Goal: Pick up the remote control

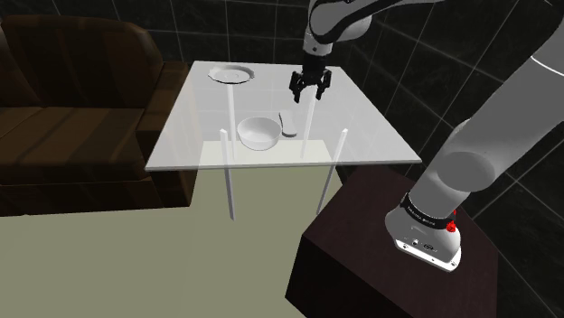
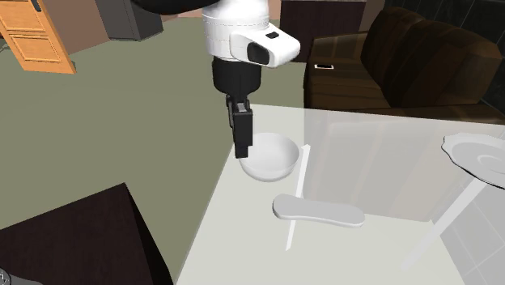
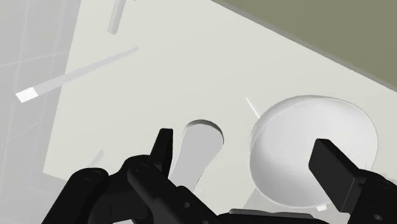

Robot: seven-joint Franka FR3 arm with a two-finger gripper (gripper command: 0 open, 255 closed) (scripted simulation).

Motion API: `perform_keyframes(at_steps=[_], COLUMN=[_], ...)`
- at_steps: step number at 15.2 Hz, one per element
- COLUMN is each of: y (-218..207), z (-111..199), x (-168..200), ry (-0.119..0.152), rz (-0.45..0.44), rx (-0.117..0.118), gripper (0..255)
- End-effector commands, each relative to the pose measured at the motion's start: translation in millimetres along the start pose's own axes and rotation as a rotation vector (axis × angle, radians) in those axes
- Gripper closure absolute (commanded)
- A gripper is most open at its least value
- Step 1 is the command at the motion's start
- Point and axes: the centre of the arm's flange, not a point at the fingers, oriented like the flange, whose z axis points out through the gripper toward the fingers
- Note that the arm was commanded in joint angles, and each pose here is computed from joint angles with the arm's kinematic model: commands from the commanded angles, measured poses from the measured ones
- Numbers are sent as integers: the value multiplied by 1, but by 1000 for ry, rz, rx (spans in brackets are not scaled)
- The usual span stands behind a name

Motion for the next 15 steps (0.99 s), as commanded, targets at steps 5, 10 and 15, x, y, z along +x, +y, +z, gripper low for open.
perform_keyframes(at_steps=[5, 10, 15], y=[8, 19, 33], z=[52, 94, 136], x=[59, 108, 156], ry=[7, 11, 16], rz=[85, 156, 226], rx=[-3, -5, -8], gripper=[0, 0, 0])
